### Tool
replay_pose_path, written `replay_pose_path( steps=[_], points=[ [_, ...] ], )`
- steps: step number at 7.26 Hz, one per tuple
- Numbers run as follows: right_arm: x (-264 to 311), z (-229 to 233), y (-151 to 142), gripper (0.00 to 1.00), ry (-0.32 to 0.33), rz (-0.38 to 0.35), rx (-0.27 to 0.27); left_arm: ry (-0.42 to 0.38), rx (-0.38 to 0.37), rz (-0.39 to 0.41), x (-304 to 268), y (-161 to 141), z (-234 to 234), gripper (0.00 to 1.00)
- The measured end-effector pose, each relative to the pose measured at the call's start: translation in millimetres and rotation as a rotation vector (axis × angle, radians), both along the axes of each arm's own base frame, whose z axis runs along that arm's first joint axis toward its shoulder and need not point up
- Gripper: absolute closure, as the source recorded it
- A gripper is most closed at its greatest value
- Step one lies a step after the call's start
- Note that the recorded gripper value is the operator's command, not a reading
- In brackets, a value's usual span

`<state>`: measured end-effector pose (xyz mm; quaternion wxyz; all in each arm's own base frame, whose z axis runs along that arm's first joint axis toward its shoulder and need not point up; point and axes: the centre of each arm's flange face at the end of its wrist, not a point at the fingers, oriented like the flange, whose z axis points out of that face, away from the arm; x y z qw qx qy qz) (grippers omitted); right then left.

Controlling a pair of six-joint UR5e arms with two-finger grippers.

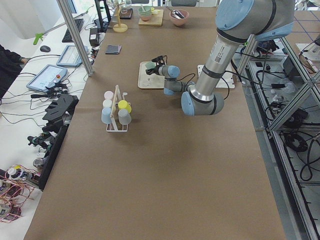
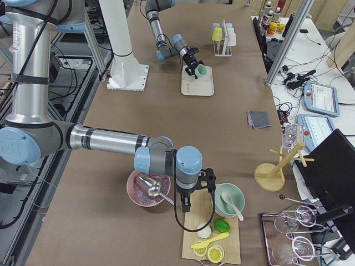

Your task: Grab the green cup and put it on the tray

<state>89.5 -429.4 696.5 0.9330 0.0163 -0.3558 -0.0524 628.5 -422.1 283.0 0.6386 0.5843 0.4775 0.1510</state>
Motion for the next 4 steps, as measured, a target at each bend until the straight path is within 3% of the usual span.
replay_pose_path(
  steps=[4],
  points=[
    [-0.2,-2.2,-1.4,0.0,-0.003,0.001,0.004,0.004,0.002,0.001,-1.1,0.3,-1.5,0.22]
  ],
)
